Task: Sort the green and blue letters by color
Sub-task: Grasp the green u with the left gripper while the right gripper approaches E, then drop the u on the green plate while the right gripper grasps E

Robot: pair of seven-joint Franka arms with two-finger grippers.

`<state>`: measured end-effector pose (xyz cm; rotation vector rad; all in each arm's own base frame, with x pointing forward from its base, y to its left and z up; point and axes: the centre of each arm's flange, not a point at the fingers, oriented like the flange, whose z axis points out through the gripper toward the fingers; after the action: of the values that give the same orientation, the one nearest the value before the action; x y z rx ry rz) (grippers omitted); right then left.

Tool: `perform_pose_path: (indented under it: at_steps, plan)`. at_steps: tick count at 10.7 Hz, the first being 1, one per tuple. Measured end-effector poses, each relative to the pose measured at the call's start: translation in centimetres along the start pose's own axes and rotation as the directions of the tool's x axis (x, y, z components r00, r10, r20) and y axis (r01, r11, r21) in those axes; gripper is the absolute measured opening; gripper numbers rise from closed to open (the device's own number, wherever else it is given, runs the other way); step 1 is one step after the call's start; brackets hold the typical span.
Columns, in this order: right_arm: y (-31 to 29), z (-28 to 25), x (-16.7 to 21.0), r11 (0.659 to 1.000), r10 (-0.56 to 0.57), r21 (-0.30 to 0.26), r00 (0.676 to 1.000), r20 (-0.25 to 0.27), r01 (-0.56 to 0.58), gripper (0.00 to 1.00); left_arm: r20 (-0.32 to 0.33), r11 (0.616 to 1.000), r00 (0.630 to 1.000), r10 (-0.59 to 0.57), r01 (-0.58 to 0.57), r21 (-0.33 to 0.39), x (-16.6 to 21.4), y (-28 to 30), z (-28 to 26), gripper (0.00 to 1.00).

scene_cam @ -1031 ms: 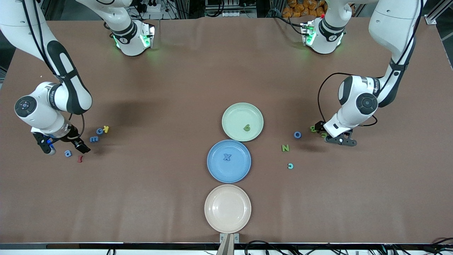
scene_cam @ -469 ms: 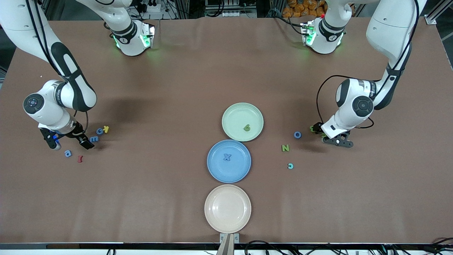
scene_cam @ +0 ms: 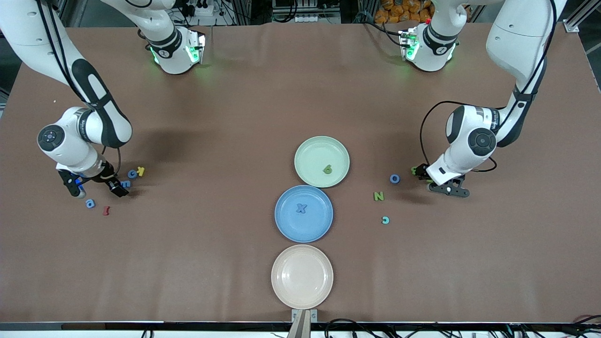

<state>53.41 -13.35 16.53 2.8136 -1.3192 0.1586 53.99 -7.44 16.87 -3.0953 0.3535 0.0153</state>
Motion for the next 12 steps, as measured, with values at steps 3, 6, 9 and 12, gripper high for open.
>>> perform_pose_path:
  at_steps: [3, 6, 9, 12]
  plan:
    - [0.1, 0.1, -0.1, 1.0, 0.0, 0.002, 1.0, -0.002, 0.0, 0.88, -0.005, 1.0, 1.0, 0.001, -0.001, 0.0, 0.2, 0.0, -0.2, 0.69]
    - [0.0, 0.1, -0.2, 1.0, 0.006, 0.003, 1.0, -0.003, -0.006, 0.89, -0.013, 1.0, 1.0, -0.006, 0.006, 0.002, 0.4, -0.4, -0.6, 0.33]
    - [-0.4, 0.1, -0.4, 1.0, 0.023, 0.005, 1.0, -0.003, -0.023, 0.89, -0.016, 1.0, 1.0, -0.015, 0.015, 0.002, 0.5, -0.3, -0.8, 0.29]
    - [-0.6, 0.1, -0.6, 1.0, 0.025, 0.006, 1.0, -0.003, -0.025, 0.89, -0.028, 0.998, 0.997, -0.068, 0.068, -0.005, 1.0, 1.0, -1.2, 0.28]
